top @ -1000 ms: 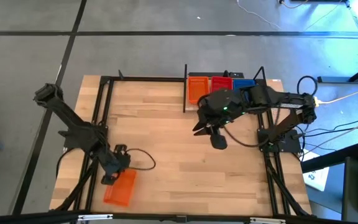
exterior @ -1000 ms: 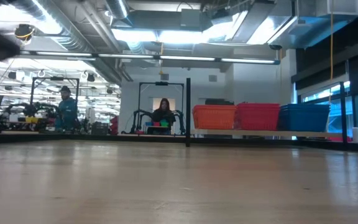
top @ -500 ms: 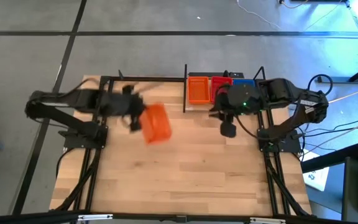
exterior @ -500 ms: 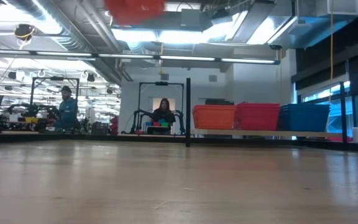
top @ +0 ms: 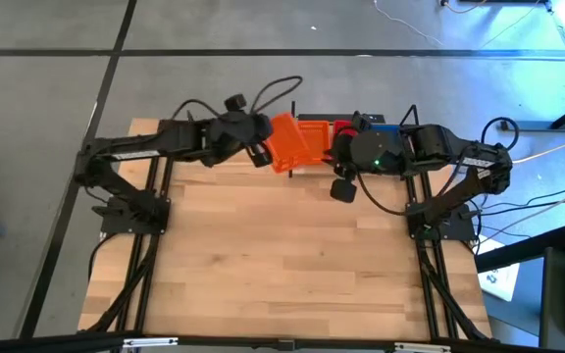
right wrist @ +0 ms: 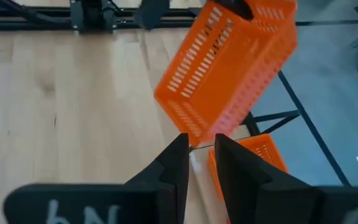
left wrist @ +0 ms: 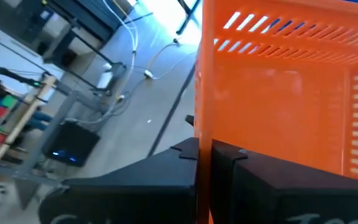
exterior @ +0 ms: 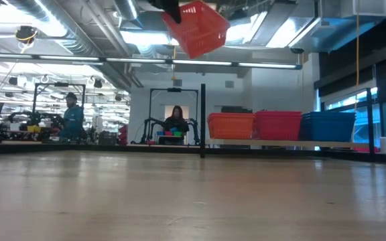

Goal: Stack baskets on shelf by color
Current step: Stack the right orange basket on top of the stacked orange baskets on the shelf

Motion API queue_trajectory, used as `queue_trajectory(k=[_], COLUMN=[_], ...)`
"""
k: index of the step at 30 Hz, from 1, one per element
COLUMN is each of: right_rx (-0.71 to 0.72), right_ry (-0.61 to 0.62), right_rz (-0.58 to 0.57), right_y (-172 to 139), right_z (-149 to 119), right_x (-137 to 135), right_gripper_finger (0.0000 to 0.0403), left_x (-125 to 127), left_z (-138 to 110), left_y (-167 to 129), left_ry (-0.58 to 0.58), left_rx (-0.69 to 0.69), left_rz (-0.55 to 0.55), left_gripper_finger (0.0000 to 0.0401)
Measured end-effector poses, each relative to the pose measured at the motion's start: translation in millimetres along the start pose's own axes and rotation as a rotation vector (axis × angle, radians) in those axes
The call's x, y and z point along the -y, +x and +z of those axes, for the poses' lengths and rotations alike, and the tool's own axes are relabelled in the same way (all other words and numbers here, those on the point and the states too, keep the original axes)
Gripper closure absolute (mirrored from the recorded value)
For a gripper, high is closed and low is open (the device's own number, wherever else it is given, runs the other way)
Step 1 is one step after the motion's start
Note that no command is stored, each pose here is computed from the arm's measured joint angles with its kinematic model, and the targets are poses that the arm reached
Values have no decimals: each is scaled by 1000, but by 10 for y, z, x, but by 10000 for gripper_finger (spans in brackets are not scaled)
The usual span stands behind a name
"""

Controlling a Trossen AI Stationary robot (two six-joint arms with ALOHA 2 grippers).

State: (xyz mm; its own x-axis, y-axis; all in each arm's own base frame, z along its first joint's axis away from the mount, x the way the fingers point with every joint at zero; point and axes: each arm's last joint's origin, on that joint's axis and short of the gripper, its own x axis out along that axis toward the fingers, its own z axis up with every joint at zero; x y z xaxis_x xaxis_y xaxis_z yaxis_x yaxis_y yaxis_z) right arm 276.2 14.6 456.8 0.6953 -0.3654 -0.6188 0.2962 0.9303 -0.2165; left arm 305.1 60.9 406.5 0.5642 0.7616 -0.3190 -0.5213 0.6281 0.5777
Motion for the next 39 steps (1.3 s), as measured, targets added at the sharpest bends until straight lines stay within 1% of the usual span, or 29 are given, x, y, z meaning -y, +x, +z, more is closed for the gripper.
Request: queue_trajectory(k=[2,6,11,13,16,18,20,23,28,34,37,39], right_rx=[-1,-12,-51,-55,-53,-53,-51,-40,17,32,55,61], right_ry=[16,52,-6,-3,-2,1,6,10,36,54,153,192], right_rz=[-7,-32,-52,-61,-65,-65,-65,-71,-76,-158,-226,-246], right_y=[30,156,337,364,366,367,367,388,399,397,401,407], right_z=[9,37,46,48,51,52,53,69,130,140,151,153], right_x=[0,6,-18,-23,-10,-8,-8,-11,-7,17,55,84], right_gripper_finger=[324,324,327,342,385,396,386,361,308,248,237,235], left_x=[34,6,34,35,32,32,33,34,33,33,34,34], left_z=[47,164,209,209,208,208,207,207,206,205,206,206], left_y=[17,-30,-65,-69,-66,-67,-66,-67,-66,-66,-67,-69], left_ry=[17,-8,33,44,56,58,59,59,59,60,59,59], left_rx=[-3,26,40,36,34,34,33,34,33,33,33,34], left_rz=[15,39,54,63,66,67,67,66,66,65,65,65], left_gripper_finger=[401,401,401,401,401,401,401,401,401,401,401,401])
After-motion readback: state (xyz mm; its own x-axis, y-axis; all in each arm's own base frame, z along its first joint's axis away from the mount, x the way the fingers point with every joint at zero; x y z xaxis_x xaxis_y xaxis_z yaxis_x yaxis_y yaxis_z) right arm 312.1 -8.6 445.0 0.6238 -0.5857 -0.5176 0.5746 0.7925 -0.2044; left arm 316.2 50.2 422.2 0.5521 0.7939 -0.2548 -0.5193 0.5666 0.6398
